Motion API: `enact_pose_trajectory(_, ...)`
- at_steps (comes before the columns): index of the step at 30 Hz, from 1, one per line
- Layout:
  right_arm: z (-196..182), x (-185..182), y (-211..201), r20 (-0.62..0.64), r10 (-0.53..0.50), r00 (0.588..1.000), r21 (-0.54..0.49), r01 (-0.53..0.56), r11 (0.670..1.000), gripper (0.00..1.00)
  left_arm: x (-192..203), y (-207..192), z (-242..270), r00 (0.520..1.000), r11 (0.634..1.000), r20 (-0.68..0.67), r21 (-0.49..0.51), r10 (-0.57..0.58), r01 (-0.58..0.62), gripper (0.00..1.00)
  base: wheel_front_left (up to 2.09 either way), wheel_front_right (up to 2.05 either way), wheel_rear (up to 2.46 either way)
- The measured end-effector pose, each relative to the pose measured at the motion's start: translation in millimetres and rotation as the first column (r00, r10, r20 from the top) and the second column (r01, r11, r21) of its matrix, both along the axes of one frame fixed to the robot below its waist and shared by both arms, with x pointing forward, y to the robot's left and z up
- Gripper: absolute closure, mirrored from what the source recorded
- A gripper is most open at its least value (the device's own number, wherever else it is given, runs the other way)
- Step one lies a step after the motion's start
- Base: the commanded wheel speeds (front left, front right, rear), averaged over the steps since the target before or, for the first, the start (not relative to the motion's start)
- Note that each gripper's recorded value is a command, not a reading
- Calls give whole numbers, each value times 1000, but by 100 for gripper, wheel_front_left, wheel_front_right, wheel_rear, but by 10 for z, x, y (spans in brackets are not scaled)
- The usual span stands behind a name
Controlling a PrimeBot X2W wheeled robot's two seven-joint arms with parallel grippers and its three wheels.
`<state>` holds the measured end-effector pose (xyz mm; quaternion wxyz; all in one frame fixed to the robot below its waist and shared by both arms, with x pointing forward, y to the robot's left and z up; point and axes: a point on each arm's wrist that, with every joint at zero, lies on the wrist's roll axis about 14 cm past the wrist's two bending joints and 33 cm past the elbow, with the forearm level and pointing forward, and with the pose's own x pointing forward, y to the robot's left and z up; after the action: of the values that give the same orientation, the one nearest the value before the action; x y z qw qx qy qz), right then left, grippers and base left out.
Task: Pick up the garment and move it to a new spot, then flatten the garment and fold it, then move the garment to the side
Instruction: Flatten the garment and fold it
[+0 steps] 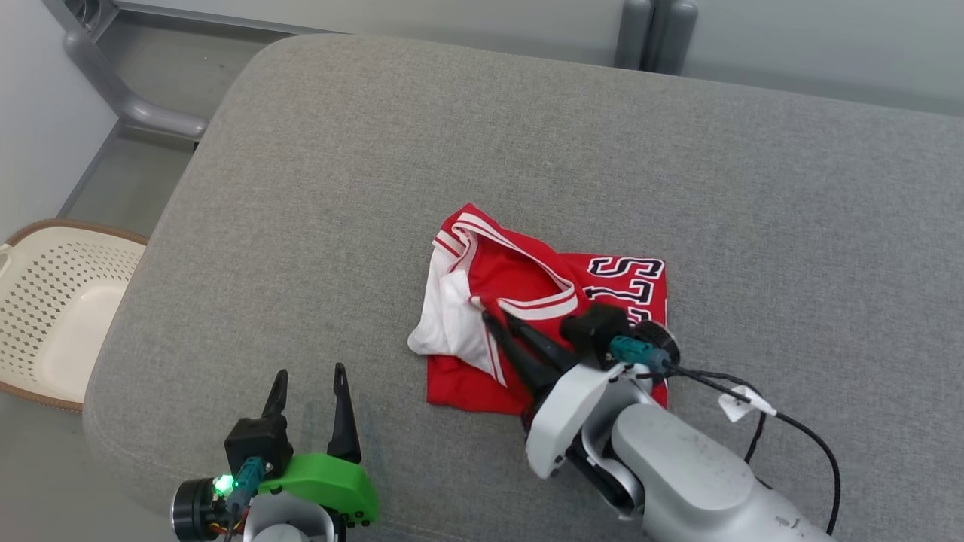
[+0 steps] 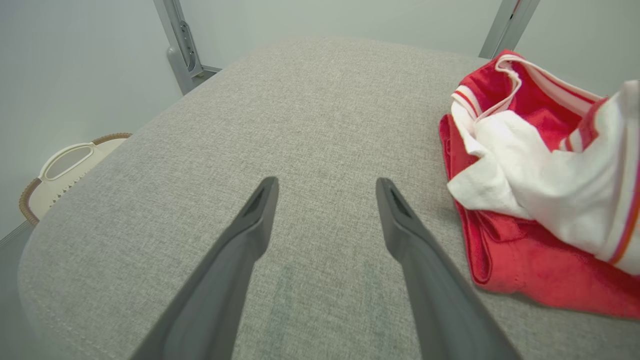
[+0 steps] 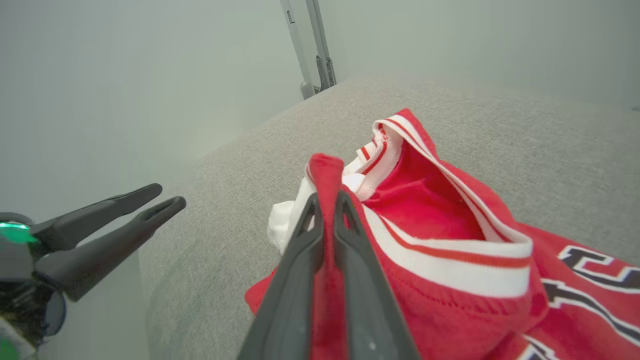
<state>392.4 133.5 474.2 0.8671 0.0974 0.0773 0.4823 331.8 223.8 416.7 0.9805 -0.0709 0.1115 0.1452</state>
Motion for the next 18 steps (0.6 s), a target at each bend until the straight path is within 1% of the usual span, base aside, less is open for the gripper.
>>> enact_pose_trajectory(5, -57, -353, 208, -20, 129, 992, -7, -129, 992, 100, 32, -13, 4, 1000, 1000, 2, 0, -6, 6, 0, 0, 0, 0)
enact_pose_trajectory(9, -114, -498, 287, -24, 193, 981, -34, -194, 980, 100, 44, -35, 0, 1000, 1000, 1, -2, -13, 13, 0, 0, 0, 0)
enact_pose_trajectory(10, -135, -548, 307, -32, 211, 977, -38, -212, 977, 52, 49, -40, 1, 1000, 1000, 1, -2, -15, 15, 0, 0, 0, 0)
enact_pose_trajectory(11, -166, -627, 330, -47, 233, 971, -39, -235, 971, 0, 55, -44, 1, 1000, 1000, 1, -2, -17, 17, 0, 0, 0, 0)
enact_pose_trajectory(13, -215, -782, 372, -83, 273, 959, -33, -276, 961, 0, 67, -51, 4, 1000, 1000, 2, -1, -20, 20, 0, 0, 0, 0)
enact_pose_trajectory(15, -247, -848, 375, -102, 292, 951, -36, -297, 954, 0, 78, -52, 7, 1000, 1000, 3, 0, -21, 21, 0, 0, 0, 0)
enact_pose_trajectory(18, -208, -631, 270, -86, 243, 966, -43, -248, 968, 0, 105, -61, 14, 1000, 1000, 6, 3, -24, 24, 0, 0, 0, 0)
